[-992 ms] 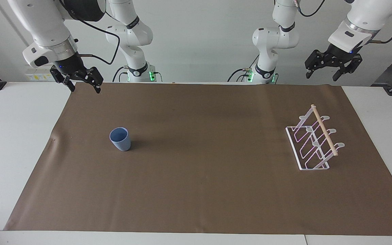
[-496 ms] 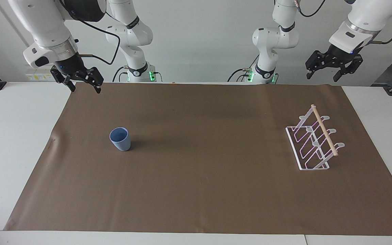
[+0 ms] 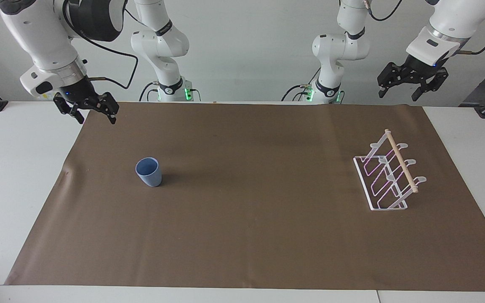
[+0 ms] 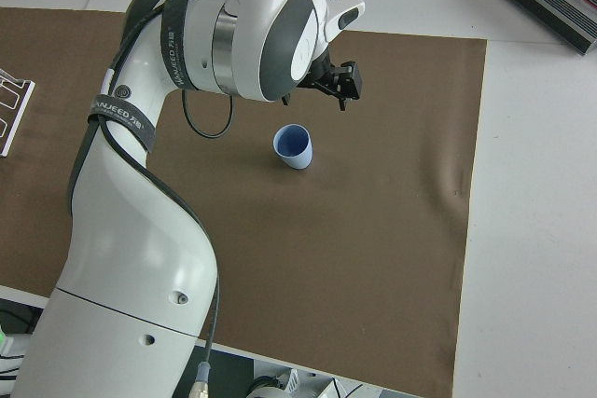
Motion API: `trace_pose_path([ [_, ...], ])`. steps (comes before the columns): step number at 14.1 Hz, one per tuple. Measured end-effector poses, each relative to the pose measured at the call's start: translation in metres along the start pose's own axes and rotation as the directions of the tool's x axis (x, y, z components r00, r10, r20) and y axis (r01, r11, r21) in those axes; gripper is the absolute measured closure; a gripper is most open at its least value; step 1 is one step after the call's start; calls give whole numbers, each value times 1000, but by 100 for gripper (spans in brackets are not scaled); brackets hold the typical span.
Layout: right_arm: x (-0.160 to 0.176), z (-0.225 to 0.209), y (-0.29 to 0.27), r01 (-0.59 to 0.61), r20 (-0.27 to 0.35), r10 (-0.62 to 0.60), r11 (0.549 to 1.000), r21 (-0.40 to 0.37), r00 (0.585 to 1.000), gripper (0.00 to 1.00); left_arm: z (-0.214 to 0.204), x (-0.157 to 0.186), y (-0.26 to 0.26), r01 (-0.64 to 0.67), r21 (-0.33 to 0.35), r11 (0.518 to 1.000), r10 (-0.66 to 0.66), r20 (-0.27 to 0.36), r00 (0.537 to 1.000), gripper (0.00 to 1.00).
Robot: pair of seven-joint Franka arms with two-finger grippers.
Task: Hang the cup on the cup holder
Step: 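Reach the right gripper down to the light blue cup and grasp it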
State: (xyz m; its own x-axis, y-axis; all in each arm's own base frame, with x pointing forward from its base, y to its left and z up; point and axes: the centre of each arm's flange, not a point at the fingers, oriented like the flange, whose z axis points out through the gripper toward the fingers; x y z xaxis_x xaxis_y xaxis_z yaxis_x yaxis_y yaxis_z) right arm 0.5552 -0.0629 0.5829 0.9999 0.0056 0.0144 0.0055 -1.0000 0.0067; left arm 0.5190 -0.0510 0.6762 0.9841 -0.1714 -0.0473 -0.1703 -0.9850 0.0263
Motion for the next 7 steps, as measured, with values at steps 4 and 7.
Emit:
trace_pose_path([
  [4, 30, 67, -12, 73, 9, -73, 997, -2, 997, 0, -2, 2, 1, -3, 1, 1000, 3, -18, 1000, 0],
  [7, 46, 131, -13, 121, 27, -121, 993, 1, 992, 0, -3, 3, 1, -3, 2, 1000, 3, -31, 1000, 0],
])
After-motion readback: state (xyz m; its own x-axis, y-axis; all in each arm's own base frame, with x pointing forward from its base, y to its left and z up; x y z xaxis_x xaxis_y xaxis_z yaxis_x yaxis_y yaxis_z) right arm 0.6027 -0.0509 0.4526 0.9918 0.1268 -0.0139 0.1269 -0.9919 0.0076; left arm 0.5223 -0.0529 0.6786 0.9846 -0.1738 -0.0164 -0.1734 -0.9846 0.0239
